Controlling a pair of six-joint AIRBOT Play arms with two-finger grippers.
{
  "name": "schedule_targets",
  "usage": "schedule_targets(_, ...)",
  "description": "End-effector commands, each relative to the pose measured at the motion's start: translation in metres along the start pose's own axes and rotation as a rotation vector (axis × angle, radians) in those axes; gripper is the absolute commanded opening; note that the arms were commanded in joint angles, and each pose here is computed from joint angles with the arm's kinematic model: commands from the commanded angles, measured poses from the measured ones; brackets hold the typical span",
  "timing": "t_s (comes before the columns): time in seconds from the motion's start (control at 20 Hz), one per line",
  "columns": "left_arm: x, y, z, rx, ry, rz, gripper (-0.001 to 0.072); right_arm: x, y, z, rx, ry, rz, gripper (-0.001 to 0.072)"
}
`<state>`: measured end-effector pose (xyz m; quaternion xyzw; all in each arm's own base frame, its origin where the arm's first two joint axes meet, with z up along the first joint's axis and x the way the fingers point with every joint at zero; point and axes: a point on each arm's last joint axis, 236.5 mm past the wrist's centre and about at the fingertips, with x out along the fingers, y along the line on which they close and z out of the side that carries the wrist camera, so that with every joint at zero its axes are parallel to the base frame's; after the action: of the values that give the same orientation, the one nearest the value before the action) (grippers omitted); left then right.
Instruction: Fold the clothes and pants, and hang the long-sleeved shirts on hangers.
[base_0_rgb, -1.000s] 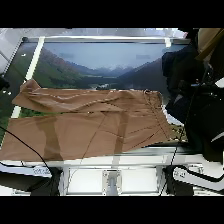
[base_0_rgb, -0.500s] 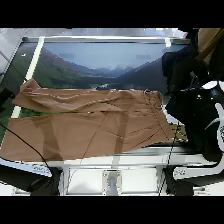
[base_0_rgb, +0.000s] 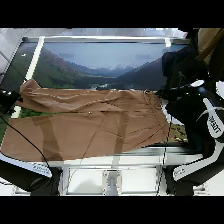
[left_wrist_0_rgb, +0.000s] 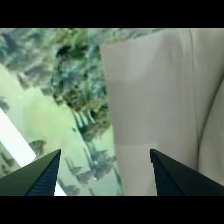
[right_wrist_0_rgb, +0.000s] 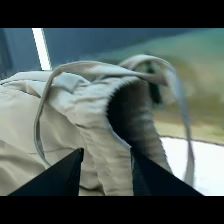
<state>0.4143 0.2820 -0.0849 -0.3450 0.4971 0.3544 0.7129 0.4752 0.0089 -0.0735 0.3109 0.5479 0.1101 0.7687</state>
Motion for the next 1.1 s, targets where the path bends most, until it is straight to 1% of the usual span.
schedule_targets(0.0,0.009,-0.004,-0.007,0.000,0.022,0.000,0.0610,0.015,0.007,0.003,-0.032,0.011,0.010,0.0351)
schedule_targets(0.45,0.021,-0.008,-0.003,-0.010,0.006,-0.020,0.0609,0.034,0.027,-0.008,-0.070,0.047,0.027,0.0336)
schedule_targets(0.55,0.021,-0.017,0.004,-0.026,-0.024,-0.057,0.0609,0.040,0.034,-0.008,-0.077,0.051,0.039,0.0336)
schedule_targets(0.7,0.019,-0.039,0.010,-0.090,-0.046,-0.151,0.0605,0.042,0.042,-0.001,-0.086,0.041,0.052,0.0326)
schedule_targets(0.75,0.018,-0.042,0.011,-0.101,-0.050,-0.165,0.0510,0.041,0.043,0.002,-0.089,0.034,0.053,0.0326)
schedule_targets(0.8,0.018,-0.043,0.012,-0.102,-0.053,-0.168,0.0334,0.039,0.045,0.004,-0.092,0.028,0.055,0.0326)
schedule_targets(0.85,0.018,-0.043,0.012,-0.102,-0.052,-0.168,0.0193,0.038,0.046,0.006,-0.096,0.025,0.055,0.0326)
schedule_targets(0.9,0.018,-0.042,0.012,-0.101,-0.051,-0.167,0.0123,0.038,0.047,0.008,-0.099,0.020,0.056,0.0326)
schedule_targets(0.95,0.018,-0.042,0.011,-0.101,-0.049,-0.166,0.0038,0.037,0.047,0.009,-0.099,0.016,0.056,0.0325)
schedule_targets(1.0,0.017,-0.042,0.011,-0.097,-0.049,-0.166,0.0008,0.037,0.047,0.010,-0.099,0.014,0.054,0.0310)
schedule_targets(1.05,0.016,-0.042,0.011,-0.097,-0.046,-0.164,0.0008,0.037,0.046,0.011,-0.098,0.010,0.052,0.0309)
